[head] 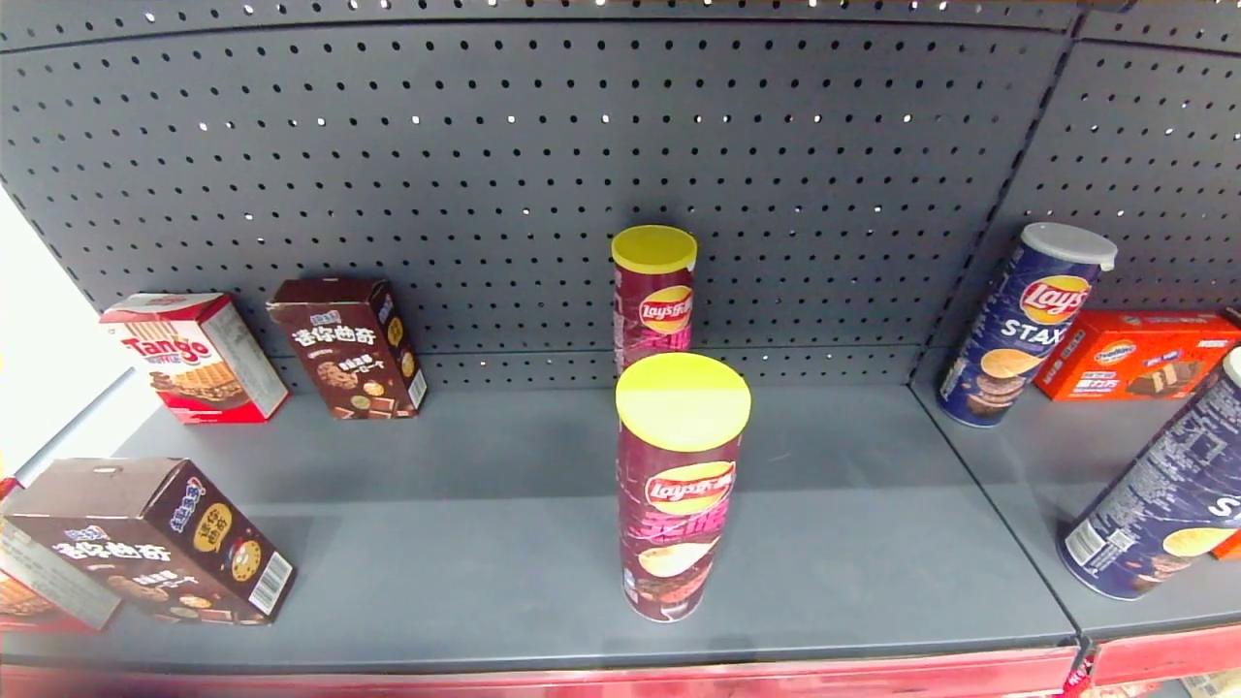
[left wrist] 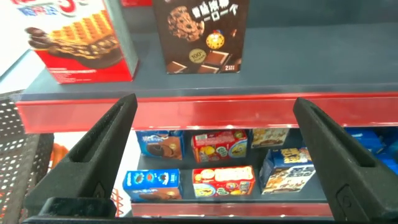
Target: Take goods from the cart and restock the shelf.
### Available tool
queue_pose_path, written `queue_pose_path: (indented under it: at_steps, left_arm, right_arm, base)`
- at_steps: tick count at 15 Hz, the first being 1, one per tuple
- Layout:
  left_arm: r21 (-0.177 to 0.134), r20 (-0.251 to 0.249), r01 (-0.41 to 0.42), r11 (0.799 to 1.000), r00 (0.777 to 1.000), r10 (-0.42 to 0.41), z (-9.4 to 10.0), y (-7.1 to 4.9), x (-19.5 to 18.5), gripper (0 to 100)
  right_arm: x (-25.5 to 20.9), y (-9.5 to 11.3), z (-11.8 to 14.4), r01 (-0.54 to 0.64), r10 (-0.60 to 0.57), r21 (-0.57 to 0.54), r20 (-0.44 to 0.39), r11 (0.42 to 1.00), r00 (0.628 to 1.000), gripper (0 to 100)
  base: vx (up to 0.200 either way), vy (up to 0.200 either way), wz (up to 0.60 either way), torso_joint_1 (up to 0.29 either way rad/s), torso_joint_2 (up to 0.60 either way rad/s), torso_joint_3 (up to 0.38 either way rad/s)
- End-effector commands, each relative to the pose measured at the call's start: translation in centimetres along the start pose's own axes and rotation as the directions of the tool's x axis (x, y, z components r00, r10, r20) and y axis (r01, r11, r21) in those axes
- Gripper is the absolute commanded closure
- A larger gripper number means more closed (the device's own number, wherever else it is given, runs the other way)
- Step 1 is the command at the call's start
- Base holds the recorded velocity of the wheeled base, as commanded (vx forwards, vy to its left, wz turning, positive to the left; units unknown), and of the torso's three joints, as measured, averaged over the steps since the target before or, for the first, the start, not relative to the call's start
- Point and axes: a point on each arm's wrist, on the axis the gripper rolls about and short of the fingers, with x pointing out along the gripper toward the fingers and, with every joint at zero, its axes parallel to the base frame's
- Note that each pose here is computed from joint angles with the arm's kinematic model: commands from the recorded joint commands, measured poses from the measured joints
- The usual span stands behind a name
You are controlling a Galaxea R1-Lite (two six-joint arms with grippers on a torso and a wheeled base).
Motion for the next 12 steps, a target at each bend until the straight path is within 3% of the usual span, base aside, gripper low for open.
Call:
queue_pose_path:
  at_steps: [1,2,12]
  left_arm:
    - [-0.007,-0.002,0.000,1.000,1.000,0.000,-0.01,0.00,0.01,0]
    - [-0.009,-0.002,-0.001,1.000,1.000,0.001,-0.01,0.00,0.01,0]
    - [-0.021,0.000,-0.017,1.000,1.000,0.017,0.01,0.03,0.01,0]
  right_arm:
    - [0.00,0.00,-0.04,0.000,0.000,-0.001,-0.003,1.000,1.000,0]
    - [0.00,0.00,-0.02,0.000,0.000,0.001,-0.001,1.000,1.000,0]
    - [0.00,0.00,-0.02,0.000,0.000,0.001,-0.001,1.000,1.000,0]
  base:
    - [0.000,0.000,0.60,0.002,0.00,0.012]
    - [0.000,0.000,0.60,0.027,0.01,0.002]
    - [0.000,-0.020,0.00,0.000,0.00,0.000]
